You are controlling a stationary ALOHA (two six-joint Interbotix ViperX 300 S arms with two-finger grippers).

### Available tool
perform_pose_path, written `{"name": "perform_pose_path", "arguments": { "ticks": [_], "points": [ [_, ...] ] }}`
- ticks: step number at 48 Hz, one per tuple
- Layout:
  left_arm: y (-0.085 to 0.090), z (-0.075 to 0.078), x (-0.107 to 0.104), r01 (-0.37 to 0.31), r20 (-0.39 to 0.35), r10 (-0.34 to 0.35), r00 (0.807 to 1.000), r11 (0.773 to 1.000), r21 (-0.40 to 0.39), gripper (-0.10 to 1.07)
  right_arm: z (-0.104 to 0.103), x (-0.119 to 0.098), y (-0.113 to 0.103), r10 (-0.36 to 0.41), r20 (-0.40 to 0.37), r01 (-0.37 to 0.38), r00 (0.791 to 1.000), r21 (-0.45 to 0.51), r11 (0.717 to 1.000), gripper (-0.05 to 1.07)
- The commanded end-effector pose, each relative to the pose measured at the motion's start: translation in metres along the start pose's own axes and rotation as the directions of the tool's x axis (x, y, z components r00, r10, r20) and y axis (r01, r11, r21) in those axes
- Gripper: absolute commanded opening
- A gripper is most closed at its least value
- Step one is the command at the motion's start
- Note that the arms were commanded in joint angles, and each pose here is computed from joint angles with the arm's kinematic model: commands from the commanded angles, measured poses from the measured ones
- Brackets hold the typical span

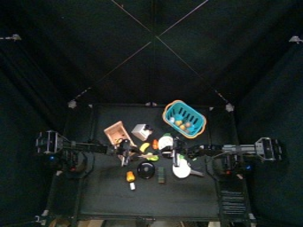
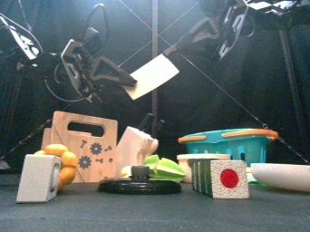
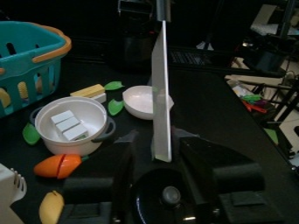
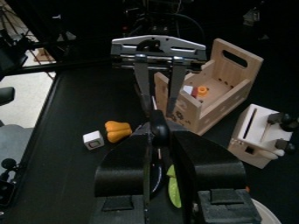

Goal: Grab cleaver with other hand

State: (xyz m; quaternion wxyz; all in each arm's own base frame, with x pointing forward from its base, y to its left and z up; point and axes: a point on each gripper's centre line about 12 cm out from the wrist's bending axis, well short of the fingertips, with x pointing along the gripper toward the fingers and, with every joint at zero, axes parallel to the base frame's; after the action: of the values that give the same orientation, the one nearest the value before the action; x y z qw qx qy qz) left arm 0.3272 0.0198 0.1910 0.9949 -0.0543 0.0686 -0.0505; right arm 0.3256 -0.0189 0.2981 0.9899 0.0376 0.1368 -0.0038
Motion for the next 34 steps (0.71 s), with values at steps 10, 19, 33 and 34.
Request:
{"name": "perform_pose_path", "arguments": {
  "ticks": [10,19,33,34],
  "points": [
    [0.002,0.009,0.0,-0.005,0.033,0.005,0.999,1.0,-0.002,0.29,0.002,-0.006,0.001,0.003,0.017,-0.003,1.0,0.008,1.0,0.51],
    [0.001,0.015,-0.003,-0.007,0.053,0.008,0.999,1.0,-0.001,0.29,-0.014,-0.008,0.001,0.004,-0.02,-0.003,1.0,0.023,1.0,0.51],
    [-0.003,0.027,-0.017,-0.006,0.095,0.005,0.995,1.0,0.008,0.29,-0.045,-0.009,0.0,-0.003,-0.089,0.015,0.996,0.145,0.989,0.51],
    [-0.003,0.027,-0.017,-0.008,0.096,0.007,0.995,1.0,0.008,0.29,-0.046,-0.009,0.0,-0.003,-0.092,0.017,0.996,0.149,0.989,0.51]
  ]
}}
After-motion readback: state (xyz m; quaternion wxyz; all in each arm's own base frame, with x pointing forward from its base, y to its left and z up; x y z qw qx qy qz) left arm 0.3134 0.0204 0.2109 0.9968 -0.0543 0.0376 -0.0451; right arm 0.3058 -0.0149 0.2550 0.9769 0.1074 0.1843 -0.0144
